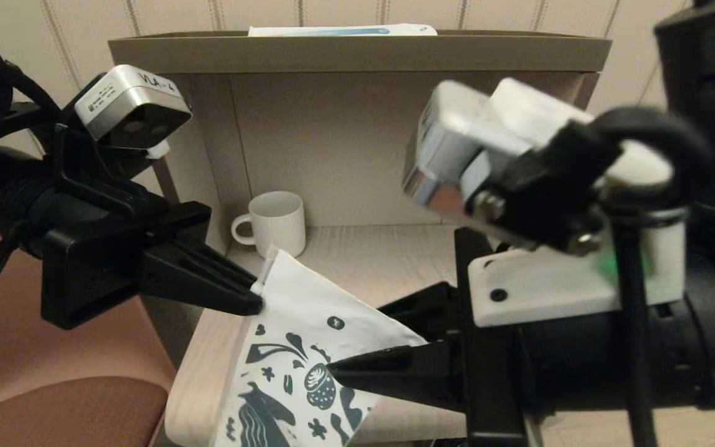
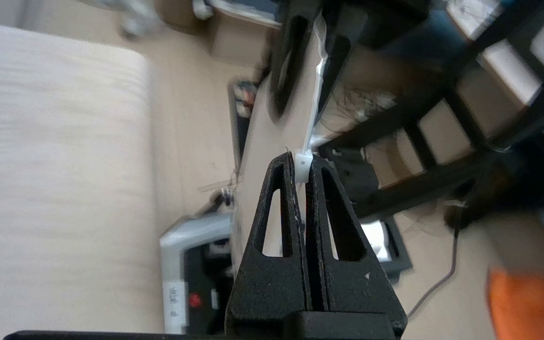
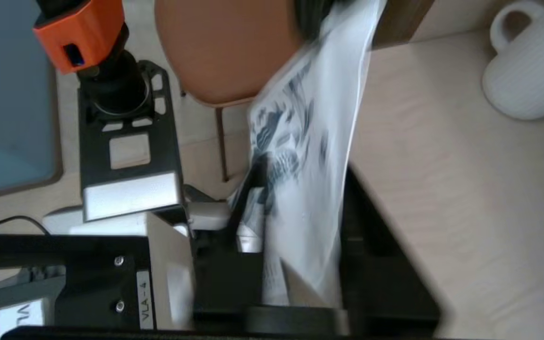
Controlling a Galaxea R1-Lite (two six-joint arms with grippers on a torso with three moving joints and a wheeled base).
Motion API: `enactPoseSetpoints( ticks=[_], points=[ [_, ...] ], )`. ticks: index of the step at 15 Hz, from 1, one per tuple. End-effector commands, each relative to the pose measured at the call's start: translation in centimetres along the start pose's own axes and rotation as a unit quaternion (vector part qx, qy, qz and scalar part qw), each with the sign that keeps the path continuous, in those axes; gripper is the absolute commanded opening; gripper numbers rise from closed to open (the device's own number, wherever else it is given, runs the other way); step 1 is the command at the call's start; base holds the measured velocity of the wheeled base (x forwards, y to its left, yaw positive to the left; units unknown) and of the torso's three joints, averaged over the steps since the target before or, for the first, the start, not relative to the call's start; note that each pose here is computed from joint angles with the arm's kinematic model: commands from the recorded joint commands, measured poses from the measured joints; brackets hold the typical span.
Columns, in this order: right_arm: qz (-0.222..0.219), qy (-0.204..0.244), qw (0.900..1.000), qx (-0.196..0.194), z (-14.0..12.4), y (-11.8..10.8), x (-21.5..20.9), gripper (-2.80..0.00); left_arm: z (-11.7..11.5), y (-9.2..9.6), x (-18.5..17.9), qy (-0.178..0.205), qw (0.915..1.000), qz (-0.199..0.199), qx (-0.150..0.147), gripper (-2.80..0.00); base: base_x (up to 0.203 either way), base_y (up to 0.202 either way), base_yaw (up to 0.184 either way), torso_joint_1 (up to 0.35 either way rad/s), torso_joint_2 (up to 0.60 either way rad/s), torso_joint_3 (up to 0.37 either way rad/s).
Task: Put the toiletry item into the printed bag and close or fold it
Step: Hand it to the other hand
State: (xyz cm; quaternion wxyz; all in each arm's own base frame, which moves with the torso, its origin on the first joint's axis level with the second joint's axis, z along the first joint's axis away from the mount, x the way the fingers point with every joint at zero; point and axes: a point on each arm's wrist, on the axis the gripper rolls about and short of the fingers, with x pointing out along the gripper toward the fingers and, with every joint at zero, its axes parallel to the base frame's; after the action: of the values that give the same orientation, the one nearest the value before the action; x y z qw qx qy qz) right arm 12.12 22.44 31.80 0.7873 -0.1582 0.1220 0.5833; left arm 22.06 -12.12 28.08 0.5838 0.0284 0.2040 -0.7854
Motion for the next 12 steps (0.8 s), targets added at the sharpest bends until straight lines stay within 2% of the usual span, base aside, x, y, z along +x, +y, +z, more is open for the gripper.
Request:
enactPoseSetpoints(
  ticks=[1, 6, 8, 9, 12],
  points=[
    [-0.002, -0.009, 1.000, -0.003, 0.1, 0.0, 0.2, 0.00, 0.0, -0.2, 0.1, -0.003, 1.0000, -0.005, 0.000, -2.80, 0.000, 0.000, 0.000, 0.000, 0.00, 0.000],
    [-0.005, -0.033, 0.999, -0.004, 1.2, -0.2, -0.3, 0.00, 0.1, -0.2, 0.1, -0.002, 1.0000, -0.004, 0.004, -2.80, 0.000, 0.000, 0.000, 0.000, 0.00, 0.000],
    [-0.015, -0.041, 0.999, -0.003, 1.8, -0.6, -0.6, 0.00, 0.5, 0.1, 0.1, 0.002, 0.9997, 0.005, 0.025, -2.80, 0.000, 0.000, 0.000, 0.000, 0.00, 0.000],
    [-0.030, -0.042, 0.999, 0.001, 2.3, -1.4, -1.2, 0.00, 0.9, 0.4, 0.1, 0.018, 0.9984, 0.024, 0.048, -2.80, 0.000, 0.000, 0.000, 0.000, 0.00, 0.000],
    [-0.045, 0.003, 0.999, 0.020, 2.4, -2.2, -3.2, 0.00, 2.0, 0.5, 1.1, 0.087, 0.9898, 0.065, 0.092, -2.80, 0.000, 0.000, 0.000, 0.000, 0.00, 0.000]
  ],
)
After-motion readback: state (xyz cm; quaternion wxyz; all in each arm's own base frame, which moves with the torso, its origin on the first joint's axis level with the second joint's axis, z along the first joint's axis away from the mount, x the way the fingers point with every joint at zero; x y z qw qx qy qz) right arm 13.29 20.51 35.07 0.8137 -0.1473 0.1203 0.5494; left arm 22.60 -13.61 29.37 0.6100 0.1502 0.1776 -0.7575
